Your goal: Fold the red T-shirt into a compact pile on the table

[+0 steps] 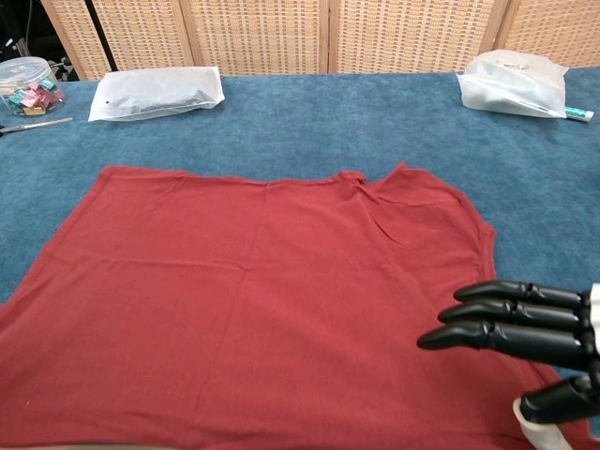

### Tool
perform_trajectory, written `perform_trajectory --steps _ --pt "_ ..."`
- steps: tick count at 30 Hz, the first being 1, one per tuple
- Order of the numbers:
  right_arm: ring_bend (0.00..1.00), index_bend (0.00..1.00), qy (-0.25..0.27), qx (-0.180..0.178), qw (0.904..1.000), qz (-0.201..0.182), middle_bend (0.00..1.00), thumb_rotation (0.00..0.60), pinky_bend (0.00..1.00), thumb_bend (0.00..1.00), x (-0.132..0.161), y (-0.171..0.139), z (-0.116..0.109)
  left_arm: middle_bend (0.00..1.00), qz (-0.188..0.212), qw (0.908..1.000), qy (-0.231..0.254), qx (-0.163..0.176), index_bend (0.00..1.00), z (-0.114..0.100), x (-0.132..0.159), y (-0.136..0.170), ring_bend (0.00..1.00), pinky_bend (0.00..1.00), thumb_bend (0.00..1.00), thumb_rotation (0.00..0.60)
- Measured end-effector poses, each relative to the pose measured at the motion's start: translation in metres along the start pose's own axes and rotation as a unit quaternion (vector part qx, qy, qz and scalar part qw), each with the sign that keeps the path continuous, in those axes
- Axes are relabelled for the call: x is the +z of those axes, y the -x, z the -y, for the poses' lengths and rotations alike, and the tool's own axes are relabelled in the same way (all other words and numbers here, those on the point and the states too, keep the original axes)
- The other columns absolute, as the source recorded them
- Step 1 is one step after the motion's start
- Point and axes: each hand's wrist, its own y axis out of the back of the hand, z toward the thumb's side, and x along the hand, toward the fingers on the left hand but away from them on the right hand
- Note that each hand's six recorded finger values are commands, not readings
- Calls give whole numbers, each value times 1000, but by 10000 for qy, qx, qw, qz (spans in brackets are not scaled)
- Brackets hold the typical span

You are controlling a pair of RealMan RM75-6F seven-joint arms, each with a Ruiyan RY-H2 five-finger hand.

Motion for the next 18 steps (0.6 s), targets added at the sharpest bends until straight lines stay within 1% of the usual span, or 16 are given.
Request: perform_trajectory --steps 6,14,18 --pt "0 669 19 50 9999 -148 83 600 0 569 10 -7 3 0 73 9999 12 -121 731 0 4 10 0 0 571 600" --pt "0 671 64 151 9996 -246 84 600 0 569 17 -18 6 0 151 9996 6 -237 731 2 11 21 0 0 579 600" --pt "0 671 33 132 9996 -262 84 600 0 569 18 -23 5 0 147 9996 -47 -256 732 2 13 23 0 0 581 600"
